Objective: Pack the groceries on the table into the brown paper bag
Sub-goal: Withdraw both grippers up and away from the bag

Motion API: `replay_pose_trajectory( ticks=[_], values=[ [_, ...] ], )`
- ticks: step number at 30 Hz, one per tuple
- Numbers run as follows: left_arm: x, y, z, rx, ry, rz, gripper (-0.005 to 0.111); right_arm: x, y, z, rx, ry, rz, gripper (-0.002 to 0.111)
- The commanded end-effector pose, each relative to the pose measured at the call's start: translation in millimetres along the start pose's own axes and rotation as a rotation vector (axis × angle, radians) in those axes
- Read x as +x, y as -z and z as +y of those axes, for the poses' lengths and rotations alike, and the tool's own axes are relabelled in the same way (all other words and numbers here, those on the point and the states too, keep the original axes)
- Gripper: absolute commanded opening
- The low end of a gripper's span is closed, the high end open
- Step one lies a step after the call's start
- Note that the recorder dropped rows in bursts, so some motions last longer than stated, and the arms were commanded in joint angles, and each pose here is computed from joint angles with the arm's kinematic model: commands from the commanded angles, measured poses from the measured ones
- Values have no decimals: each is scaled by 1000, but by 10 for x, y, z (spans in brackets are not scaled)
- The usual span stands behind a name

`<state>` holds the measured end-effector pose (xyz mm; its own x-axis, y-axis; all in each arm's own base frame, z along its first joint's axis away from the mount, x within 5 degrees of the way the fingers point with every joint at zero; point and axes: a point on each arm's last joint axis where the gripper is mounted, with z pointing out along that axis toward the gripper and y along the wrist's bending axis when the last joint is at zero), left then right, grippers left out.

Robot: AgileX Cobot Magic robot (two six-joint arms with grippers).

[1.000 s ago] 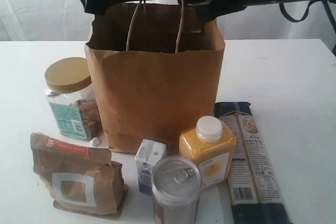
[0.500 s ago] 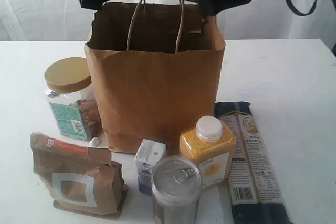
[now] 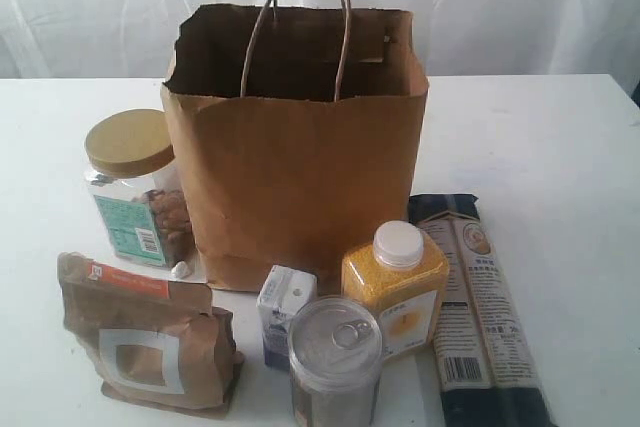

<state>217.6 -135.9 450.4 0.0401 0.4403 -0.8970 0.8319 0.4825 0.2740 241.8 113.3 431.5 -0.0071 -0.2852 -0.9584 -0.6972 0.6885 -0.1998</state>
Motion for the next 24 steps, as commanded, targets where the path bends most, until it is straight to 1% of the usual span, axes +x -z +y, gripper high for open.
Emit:
replay_pose_trajectory(
  ticks=[1, 2, 4, 5, 6, 9, 10, 12, 14, 17, 24],
  values=[
    [-76, 302, -148, 2, 46, 23, 50, -171, 412, 99, 63, -15, -24, 32],
    [-73, 365, -202, 24, 61, 42, 50, -227, 560, 159, 65, -17, -38, 23],
    [-49, 439, -261, 46, 100, 88, 49, -310, 819, 268, 68, -21, -64, 11],
    [-20, 445, -276, 57, 140, 122, 48, -334, 940, 319, 71, -25, -68, 7],
    [12, 450, -291, 70, 158, 159, 46, -340, 1053, 360, 85, -17, -59, 5],
    [86, 473, -356, 134, 173, 250, 31, -198, 1359, 439, 186, 56, 32, 5],
    [100, 479, -375, 154, 174, 268, 26, -95, 1461, 462, 231, 63, 84, 5],
    [116, 489, -399, 179, 179, 289, 18, 114, 1598, 512, 298, 26, 140, 5],
    [117, 489, -401, 177, 203, 293, 17, 289, 1662, 572, 321, -5, 158, 5],
    [128, 491, -392, 163, 222, 306, 17, 534, 1689, 663, 315, -61, 181, 5],
    [203, 508, -373, 127, 260, 389, 17, 1243, 1569, 818, 300, -186, 291, 5]
  ],
)
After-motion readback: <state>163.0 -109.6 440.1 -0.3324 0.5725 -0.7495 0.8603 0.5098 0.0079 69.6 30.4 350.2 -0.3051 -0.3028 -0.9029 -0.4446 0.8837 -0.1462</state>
